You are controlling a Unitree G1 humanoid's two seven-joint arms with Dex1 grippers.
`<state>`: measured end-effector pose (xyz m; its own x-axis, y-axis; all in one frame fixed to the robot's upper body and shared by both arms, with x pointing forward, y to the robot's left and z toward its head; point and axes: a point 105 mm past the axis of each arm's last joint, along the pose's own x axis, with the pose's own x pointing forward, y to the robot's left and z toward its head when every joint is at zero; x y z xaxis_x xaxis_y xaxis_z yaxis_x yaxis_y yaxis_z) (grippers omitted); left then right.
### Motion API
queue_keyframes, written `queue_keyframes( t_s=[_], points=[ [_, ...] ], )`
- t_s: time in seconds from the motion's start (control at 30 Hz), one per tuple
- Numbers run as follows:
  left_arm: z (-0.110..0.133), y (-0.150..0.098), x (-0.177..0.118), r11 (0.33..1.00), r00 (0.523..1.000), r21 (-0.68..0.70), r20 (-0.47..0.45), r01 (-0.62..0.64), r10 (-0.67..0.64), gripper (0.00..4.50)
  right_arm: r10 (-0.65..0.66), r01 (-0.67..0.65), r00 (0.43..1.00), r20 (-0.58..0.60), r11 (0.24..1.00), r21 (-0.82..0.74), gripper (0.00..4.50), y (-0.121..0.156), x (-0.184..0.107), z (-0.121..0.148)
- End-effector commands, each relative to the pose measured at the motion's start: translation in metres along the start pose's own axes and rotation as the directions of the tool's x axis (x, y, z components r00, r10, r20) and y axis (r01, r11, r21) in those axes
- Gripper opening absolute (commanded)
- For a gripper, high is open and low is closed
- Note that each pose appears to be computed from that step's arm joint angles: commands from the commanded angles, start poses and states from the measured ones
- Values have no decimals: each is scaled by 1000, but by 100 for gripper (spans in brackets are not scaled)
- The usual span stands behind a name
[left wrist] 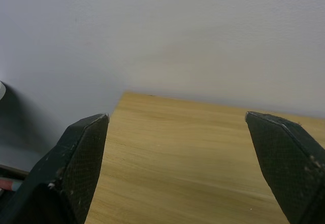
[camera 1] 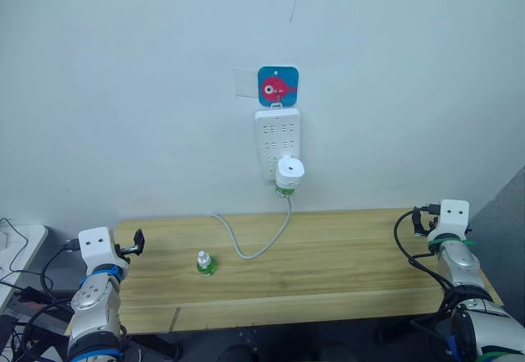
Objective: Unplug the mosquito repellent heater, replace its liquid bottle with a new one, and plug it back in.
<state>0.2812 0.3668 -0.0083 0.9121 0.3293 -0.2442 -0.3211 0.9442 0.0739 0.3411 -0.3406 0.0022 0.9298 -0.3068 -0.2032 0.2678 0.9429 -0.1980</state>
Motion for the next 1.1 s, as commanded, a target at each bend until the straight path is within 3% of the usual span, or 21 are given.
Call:
queue_keyframes(
  t_s=[0.03,0.53,0.67,0.87,0.97,1.03,1.1],
  points=[
    [18,3,5,1000,998,9,59,-5,4,449,-21,22,998,53,1000,-12,450,-9,5,19],
    [12,8,7,1000,999,20,46,-15,14,449,-16,18,998,59,1000,-22,450,-11,3,18],
    [15,9,7,1000,998,16,57,-2,1,449,33,-31,997,73,999,-21,450,-5,3,21],
    [26,1,3,992,989,40,87,119,-122,449,209,-203,968,139,977,-58,450,19,-2,40],
    [44,-8,-2,973,964,33,134,228,-230,449,311,-300,936,164,950,-90,450,33,-11,49],
    [67,-19,-8,938,921,79,182,337,-346,449,411,-399,891,192,911,-102,450,50,-25,61],
    [94,-40,-15,861,838,156,202,484,-508,449,517,-504,827,222,856,-117,450,70,-44,77]
  ],
)
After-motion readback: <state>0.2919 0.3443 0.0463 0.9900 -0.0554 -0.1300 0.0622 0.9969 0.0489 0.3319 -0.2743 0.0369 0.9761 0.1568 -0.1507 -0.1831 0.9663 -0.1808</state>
